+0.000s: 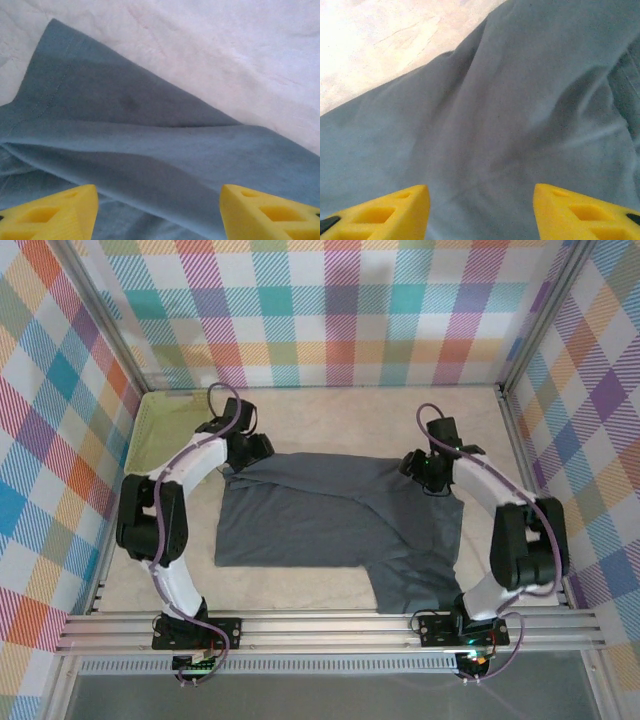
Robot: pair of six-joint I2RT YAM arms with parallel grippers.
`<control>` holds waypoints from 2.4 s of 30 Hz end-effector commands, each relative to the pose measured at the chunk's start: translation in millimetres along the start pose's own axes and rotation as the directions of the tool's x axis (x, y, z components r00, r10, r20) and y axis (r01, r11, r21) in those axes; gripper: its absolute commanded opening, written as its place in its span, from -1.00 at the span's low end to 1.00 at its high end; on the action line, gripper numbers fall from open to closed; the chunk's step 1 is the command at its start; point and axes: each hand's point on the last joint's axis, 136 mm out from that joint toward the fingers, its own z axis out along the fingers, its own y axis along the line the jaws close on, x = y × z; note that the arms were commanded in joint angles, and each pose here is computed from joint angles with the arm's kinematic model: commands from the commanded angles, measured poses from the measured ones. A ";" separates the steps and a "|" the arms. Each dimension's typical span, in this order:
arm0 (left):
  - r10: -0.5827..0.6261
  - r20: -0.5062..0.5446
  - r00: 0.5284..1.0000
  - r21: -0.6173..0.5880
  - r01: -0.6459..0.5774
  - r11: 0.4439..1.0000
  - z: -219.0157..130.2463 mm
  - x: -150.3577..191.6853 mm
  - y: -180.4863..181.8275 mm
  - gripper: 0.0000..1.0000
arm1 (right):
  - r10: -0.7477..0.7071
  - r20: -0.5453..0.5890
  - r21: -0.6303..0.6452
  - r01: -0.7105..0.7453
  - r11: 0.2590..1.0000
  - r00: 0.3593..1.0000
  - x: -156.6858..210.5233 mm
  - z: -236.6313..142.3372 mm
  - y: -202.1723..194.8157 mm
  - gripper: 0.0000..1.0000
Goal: Fold the inside-out t-shirt
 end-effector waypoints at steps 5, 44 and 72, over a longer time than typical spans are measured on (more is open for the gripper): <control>-0.085 -0.081 0.993 -0.090 0.078 0.993 45.5 12.3 42.2 0.40 | 0.097 0.009 0.136 -0.098 0.986 0.995 -38.4 41.8 -39.8 0.14; -0.118 -0.159 0.980 -0.009 0.118 0.993 88.1 23.5 -12.0 0.64 | 0.301 -0.037 0.131 -0.294 0.947 0.953 -116.5 87.1 -64.7 -0.07; 0.031 0.098 0.995 0.003 -0.032 0.999 -88.5 27.3 -19.8 0.95 | 0.032 0.081 -0.054 -0.027 0.998 0.996 -65.7 -70.8 -16.1 0.25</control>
